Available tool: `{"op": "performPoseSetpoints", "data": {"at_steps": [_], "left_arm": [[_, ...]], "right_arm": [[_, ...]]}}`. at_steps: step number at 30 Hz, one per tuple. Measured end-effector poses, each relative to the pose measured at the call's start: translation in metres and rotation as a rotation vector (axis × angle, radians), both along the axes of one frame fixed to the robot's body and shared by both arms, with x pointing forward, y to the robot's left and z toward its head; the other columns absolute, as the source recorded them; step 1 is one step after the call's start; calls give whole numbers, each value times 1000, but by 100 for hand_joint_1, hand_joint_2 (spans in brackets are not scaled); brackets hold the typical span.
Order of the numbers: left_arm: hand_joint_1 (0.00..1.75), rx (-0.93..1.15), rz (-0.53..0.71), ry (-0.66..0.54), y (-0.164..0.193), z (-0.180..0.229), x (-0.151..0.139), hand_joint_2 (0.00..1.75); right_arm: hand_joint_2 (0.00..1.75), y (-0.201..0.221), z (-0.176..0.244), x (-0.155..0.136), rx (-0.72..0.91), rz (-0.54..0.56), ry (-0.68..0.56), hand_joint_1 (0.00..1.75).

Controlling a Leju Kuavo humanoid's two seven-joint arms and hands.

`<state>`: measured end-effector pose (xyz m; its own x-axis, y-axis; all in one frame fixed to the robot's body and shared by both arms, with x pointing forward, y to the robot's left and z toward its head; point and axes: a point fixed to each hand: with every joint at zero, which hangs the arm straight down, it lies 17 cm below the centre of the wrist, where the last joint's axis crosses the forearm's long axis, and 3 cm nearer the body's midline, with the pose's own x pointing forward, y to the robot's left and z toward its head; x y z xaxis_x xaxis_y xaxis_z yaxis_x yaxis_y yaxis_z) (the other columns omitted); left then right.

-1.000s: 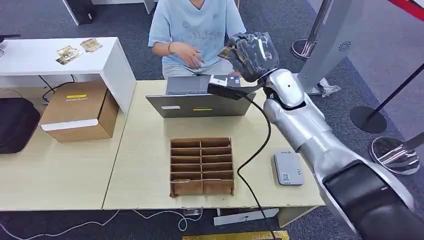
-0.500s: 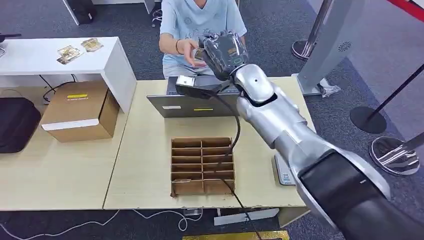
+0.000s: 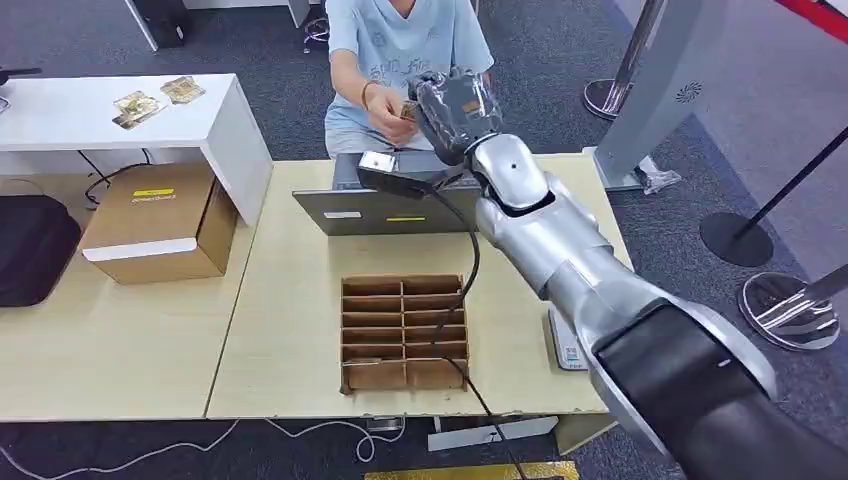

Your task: Pass the card to the sensor for recognition and then transmit it.

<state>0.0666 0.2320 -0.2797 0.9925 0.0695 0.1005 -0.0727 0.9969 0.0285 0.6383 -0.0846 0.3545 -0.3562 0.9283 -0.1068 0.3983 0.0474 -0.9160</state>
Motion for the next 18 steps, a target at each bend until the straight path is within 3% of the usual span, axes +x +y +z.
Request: {"op": "performPoseSetpoints", "data": {"at_steps": [7,8,18], "left_arm": [[0,2,0,-1,0,0,1,175],[0,2,0,-1,0,0,1,175],[0,0,9,-1,-2,0,2,175]], "right_arm": [[175,-1,-3,-1,39,8,5,175],[175,-1,-5,-1,44,9,7,0],[175,-1,-14,-3,100,23,36,0]]}}
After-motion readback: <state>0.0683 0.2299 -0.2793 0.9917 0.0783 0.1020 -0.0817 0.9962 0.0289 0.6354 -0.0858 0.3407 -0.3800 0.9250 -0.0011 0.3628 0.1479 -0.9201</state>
